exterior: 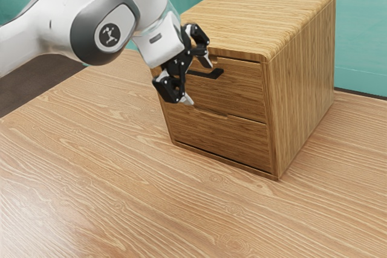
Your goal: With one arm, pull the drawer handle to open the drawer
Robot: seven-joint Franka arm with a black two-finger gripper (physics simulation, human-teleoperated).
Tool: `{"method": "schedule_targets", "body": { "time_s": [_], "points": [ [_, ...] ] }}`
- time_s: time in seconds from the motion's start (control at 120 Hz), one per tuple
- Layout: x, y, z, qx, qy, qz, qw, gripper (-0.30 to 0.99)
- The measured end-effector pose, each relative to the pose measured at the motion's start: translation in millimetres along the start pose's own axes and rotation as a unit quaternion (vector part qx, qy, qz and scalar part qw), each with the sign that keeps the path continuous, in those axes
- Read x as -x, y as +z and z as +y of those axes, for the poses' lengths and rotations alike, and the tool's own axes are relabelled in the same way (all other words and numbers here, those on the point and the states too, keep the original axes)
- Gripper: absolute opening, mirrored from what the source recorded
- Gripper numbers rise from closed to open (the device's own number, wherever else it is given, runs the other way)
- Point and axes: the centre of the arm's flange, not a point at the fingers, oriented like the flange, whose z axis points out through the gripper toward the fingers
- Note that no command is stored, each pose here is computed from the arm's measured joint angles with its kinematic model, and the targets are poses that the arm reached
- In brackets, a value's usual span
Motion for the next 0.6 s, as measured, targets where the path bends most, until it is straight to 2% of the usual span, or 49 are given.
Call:
{"method": "schedule_targets", "body": {
  "time_s": [0.217, 0.333, 0.517, 0.6],
  "points": [
    [4.6, 1.0, -1.1, 0.002, 0.015, 0.010, 1.000, 0.69],
    [11.5, -35.8, 4.9, -0.018, 0.020, 0.017, 0.999, 0.69],
    [89.4, -45.5, 4.2, -0.018, -0.040, -0.002, 0.999, 0.69],
    [94.5, -43.1, 4.5, -0.015, -0.043, -0.004, 0.999, 0.69]
  ]
}}
